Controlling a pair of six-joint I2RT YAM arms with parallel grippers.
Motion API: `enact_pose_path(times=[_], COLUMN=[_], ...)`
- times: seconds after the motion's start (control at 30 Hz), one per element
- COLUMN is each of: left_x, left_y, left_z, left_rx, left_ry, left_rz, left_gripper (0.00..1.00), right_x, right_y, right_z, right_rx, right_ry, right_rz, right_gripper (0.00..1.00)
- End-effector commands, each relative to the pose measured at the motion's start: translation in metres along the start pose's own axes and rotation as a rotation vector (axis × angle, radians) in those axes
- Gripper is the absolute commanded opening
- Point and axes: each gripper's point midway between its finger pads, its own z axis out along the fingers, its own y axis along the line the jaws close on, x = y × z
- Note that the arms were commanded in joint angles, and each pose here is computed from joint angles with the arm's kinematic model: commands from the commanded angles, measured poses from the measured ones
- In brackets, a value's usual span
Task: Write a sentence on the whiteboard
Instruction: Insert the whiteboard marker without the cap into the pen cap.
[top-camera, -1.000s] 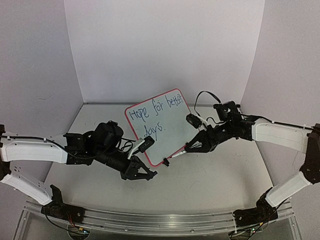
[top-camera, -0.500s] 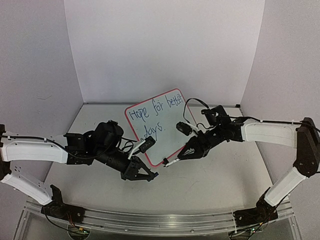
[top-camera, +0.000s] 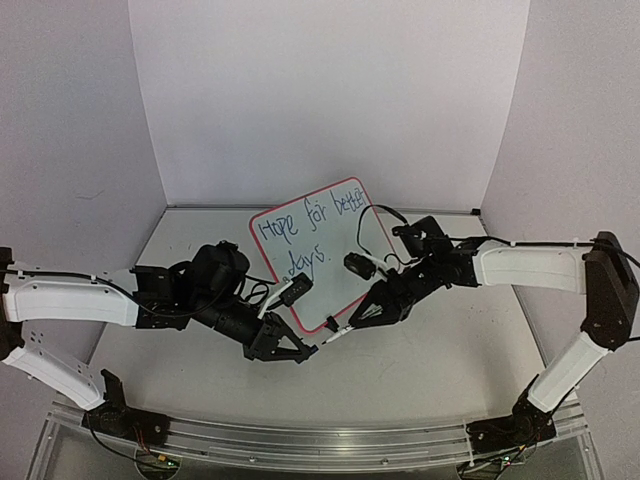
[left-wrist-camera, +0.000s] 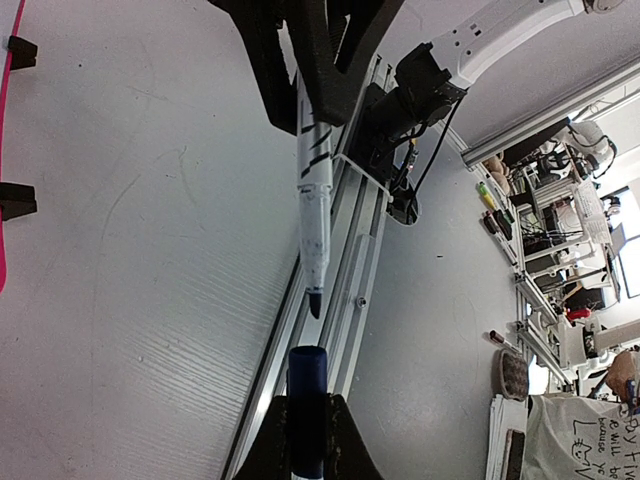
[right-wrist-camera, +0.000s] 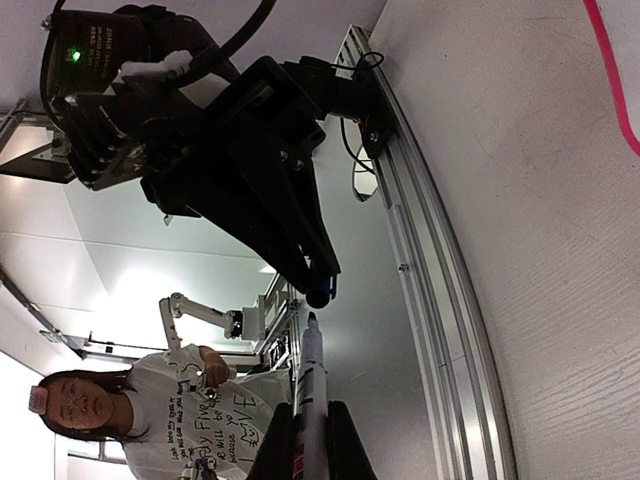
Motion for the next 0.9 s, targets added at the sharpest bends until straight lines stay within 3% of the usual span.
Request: enact_pose_path(times=[0.0,0.87], left_x=[-0.027,-0.032], left_y=[-0.017,-0.017], left_z=[-0.005,-0.006], left_rx=[0.035,0.025], left_ry=[-0.064,-0.067], left_rz=[0.049,0.048], left_gripper=[0.0,0.0], right_x=[-0.008,-0.008], right_y=[0.007,0.004], right_z=[0.004,0.017], right_rx=[-0.011,-0.004], right_ry=[0.005,0.033], right_rz=[-0.052,-0.054], right_gripper=[0.0,0.0])
